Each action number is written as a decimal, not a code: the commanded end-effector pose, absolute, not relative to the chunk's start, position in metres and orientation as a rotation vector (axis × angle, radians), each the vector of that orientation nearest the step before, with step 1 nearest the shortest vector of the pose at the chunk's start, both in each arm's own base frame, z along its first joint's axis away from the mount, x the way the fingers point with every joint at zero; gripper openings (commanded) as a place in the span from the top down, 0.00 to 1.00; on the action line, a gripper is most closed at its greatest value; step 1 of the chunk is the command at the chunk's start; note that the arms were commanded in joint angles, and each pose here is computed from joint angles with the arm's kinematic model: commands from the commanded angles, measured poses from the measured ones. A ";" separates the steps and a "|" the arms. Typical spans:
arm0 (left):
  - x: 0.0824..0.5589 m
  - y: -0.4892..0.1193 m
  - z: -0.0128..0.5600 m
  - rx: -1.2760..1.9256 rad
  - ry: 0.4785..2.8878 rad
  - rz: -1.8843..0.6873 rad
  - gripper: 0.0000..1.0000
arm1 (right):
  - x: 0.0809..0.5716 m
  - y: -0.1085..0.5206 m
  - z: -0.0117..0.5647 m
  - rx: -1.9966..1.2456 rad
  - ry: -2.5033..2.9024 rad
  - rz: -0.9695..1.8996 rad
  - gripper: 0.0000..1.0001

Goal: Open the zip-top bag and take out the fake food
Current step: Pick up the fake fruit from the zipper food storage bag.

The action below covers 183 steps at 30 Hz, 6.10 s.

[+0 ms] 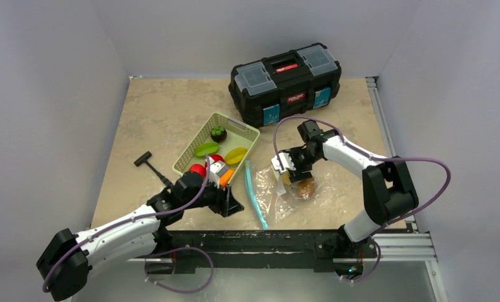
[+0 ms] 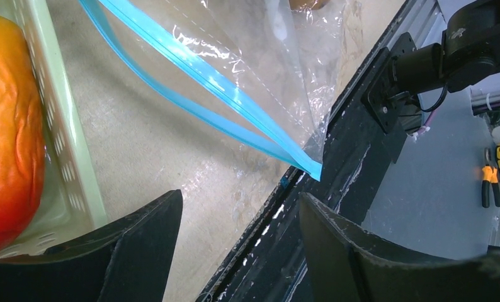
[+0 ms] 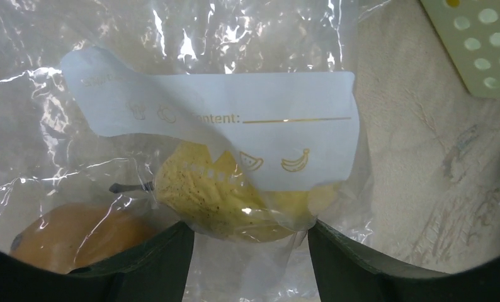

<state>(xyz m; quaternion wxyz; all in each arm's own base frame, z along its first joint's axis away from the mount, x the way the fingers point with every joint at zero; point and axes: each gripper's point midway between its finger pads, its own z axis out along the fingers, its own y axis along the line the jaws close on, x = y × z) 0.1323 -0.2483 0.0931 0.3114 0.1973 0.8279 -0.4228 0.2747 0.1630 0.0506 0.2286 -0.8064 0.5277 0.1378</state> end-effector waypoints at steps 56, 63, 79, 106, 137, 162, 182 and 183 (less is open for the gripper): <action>0.125 -0.258 0.077 0.764 2.005 -0.914 0.32 | 0.213 0.157 0.052 -2.211 1.450 0.511 0.62; 0.126 -0.257 0.078 0.753 2.000 -0.914 0.32 | 0.212 0.166 0.066 -2.199 1.394 0.548 0.44; 0.125 -0.263 0.076 0.773 1.999 -0.934 0.34 | 0.219 0.191 0.059 -2.250 1.335 0.521 0.30; 0.133 -0.302 0.071 1.064 1.676 -0.790 0.33 | 0.211 0.205 0.051 -2.230 1.383 0.607 0.66; 0.162 -0.338 0.080 1.082 1.433 -0.612 0.24 | 0.193 0.223 0.045 -2.235 1.395 0.730 0.79; 0.170 -0.356 0.056 1.090 1.504 -0.588 0.06 | 0.178 0.237 0.052 -2.211 1.398 0.867 0.94; 0.154 -0.337 0.077 1.069 1.562 -0.659 0.94 | 0.193 0.223 0.048 -2.188 1.450 0.742 0.94; 0.151 -0.335 0.081 1.059 1.563 -0.679 0.96 | 0.194 0.222 0.048 -2.184 1.454 0.737 0.94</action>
